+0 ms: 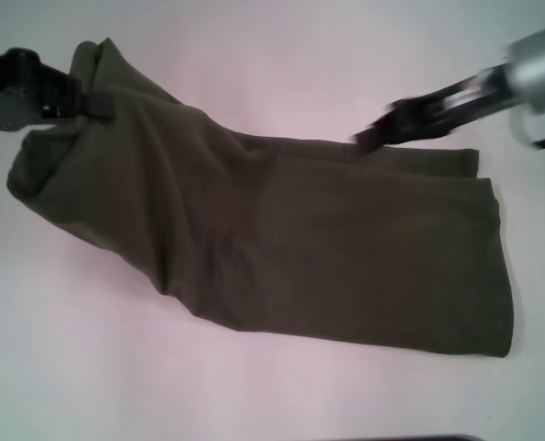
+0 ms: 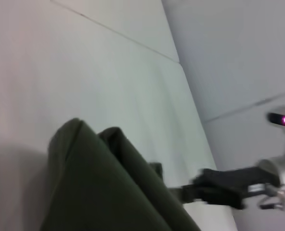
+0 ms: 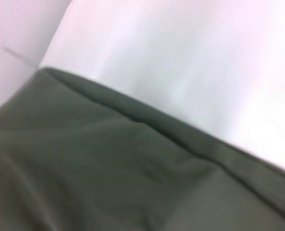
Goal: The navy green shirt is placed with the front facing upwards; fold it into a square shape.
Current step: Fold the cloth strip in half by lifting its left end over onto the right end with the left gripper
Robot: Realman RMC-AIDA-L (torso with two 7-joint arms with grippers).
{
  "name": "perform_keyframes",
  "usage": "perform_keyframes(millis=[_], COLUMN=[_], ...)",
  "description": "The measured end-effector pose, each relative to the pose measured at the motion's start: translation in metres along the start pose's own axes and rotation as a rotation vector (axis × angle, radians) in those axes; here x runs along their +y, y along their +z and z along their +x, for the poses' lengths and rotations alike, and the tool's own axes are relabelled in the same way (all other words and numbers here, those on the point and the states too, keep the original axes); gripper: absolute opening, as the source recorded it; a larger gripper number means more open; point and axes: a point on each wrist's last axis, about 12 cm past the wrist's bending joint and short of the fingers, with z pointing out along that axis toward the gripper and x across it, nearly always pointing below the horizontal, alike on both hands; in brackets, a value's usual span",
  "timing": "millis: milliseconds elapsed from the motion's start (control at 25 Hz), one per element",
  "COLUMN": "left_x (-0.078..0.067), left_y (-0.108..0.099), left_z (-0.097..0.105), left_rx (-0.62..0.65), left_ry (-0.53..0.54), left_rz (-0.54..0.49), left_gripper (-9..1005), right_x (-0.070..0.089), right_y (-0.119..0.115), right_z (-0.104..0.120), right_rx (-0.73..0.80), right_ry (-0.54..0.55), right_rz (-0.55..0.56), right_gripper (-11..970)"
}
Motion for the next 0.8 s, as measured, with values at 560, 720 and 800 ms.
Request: perform_keyframes(millis=[560,720,800], left_x=[0.019,0.020,0.022], left_y=[-0.031,-0.039,-0.045], left_z=[-0.006,-0.010,-0.010], left_rx=[-0.084,-0.105,-0.122], left_ry=[-0.088,-0.093,-0.106], left_rz=[-0.178,-0.210,-0.225], left_gripper=[36,36,36], right_x=[-0.032,-0.031,-0.030], right_y=[-0.038,-0.036,-0.036], right_z=[0.025,0.023,0.022], right_rx=[-0.015,-0.009,-0.010], right_ry=[0.084,0.075,0.074], right_rz=[0.062,0.062,0.061], right_gripper=[-1,-1,-1])
